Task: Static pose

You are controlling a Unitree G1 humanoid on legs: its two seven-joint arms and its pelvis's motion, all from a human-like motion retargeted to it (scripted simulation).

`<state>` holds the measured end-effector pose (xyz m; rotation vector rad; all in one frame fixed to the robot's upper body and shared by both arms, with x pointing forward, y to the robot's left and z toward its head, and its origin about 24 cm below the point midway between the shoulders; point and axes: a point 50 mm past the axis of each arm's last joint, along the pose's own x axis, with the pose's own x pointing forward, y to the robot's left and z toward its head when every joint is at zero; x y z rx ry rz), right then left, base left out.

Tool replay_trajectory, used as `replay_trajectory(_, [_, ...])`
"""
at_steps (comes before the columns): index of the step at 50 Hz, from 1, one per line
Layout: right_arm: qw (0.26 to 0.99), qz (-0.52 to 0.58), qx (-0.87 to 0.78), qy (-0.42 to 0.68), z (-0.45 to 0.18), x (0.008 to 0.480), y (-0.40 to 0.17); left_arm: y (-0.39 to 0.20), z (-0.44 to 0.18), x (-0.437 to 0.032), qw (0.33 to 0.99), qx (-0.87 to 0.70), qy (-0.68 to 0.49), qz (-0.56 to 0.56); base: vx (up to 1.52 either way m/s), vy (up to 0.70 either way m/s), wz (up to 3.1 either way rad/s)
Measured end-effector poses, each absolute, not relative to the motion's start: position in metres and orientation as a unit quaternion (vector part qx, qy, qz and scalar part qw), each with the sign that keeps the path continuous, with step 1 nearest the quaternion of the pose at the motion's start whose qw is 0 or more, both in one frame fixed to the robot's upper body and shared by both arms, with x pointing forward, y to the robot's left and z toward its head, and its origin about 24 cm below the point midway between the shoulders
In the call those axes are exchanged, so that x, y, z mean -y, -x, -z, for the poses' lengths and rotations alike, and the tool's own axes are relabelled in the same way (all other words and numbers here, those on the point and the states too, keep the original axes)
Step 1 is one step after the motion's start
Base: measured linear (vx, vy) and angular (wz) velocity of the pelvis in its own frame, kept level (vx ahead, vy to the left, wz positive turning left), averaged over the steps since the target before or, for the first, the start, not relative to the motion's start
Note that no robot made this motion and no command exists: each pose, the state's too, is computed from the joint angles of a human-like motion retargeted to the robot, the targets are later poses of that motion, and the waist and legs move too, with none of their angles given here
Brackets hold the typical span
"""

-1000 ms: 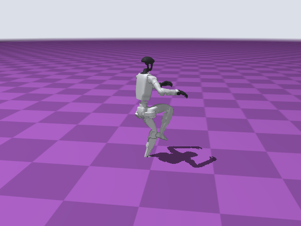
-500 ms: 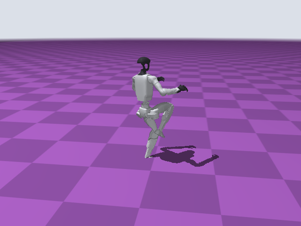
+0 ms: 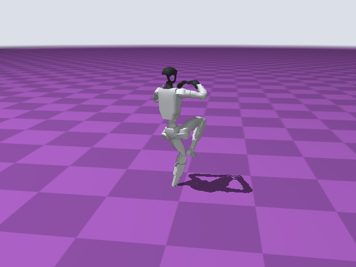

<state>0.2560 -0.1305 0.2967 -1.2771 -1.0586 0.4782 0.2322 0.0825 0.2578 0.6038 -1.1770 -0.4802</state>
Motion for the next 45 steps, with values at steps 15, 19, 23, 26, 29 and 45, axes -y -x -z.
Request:
replay_trajectory(15, [0.661, -0.122, 0.525, 0.522, -0.303, 0.150, -0.237, -0.224, -0.263, -0.119, 0.758, 0.560, -0.302, 0.142, 0.02, 0.00, 0.02])
replay_trajectory(19, [0.729, -0.047, 0.471, 0.494, -0.280, 0.187, -0.246, -0.232, -0.239, -0.144, 0.798, 0.501, -0.317, 0.108, 0.11, -0.02, 0.19])
replay_trajectory(23, [0.813, 0.018, 0.362, 0.456, -0.234, 0.229, -0.253, -0.238, -0.196, -0.175, 0.854, 0.389, -0.336, 0.084, 0.12, -0.02, 0.22])
replay_trajectory(26, [0.878, 0.047, 0.241, 0.412, -0.178, 0.259, -0.254, -0.236, -0.149, -0.199, 0.896, 0.270, -0.343, 0.078, 0.12, -0.02, 0.22])
replay_trajectory(29, [0.926, 0.060, 0.104, 0.358, -0.112, 0.278, -0.245, -0.227, -0.097, -0.220, 0.926, 0.140, -0.342, 0.079, 0.11, -0.03, 0.20])
replay_trajectory(45, [0.815, -0.080, -0.553, 0.150, 0.153, 0.245, -0.085, -0.025, 0.152, -0.260, 0.735, -0.576, -0.293, 0.206, 0.04, -0.04, 0.02])
